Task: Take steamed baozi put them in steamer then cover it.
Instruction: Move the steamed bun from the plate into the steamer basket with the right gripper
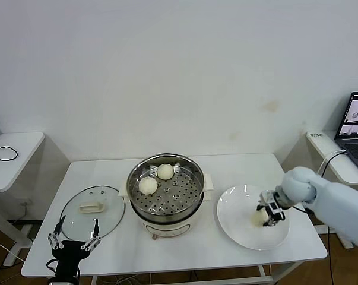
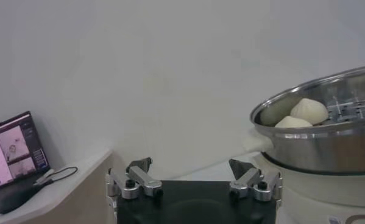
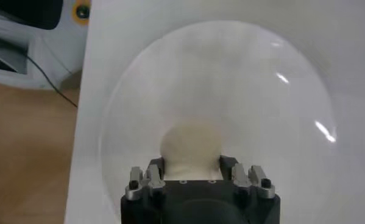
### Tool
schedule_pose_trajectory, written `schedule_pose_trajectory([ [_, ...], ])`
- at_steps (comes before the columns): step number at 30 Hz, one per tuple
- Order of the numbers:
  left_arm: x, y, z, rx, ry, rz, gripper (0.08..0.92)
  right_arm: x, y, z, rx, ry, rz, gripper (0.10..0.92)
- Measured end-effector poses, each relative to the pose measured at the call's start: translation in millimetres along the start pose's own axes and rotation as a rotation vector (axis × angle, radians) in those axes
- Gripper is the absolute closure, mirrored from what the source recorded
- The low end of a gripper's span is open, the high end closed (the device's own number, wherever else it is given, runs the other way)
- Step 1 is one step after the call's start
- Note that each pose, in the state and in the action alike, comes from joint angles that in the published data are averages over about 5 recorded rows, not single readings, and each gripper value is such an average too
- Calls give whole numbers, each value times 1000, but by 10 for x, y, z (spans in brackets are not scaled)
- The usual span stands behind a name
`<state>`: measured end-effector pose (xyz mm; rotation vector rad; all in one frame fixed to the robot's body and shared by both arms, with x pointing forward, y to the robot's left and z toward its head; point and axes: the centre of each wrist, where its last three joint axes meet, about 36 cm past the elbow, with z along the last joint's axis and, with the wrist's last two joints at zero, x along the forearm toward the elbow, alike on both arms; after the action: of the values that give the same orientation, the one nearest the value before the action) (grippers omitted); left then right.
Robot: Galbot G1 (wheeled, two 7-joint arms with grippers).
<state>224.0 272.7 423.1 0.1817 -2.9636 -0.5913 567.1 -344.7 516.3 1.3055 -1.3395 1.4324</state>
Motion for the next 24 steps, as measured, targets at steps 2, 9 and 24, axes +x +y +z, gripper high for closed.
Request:
schedule_pose_trajectory([
  [2, -10, 0, 2, 0, -1, 1, 177, 136, -92, -2, -4, -6, 21, 445],
  [9, -28, -4, 18, 1, 0, 4, 177, 665, -470, -148, 8, -33, 104, 440],
  [24, -56, 16, 44, 6, 3, -2, 177, 1494, -1101, -1339, 201, -107, 227, 437],
])
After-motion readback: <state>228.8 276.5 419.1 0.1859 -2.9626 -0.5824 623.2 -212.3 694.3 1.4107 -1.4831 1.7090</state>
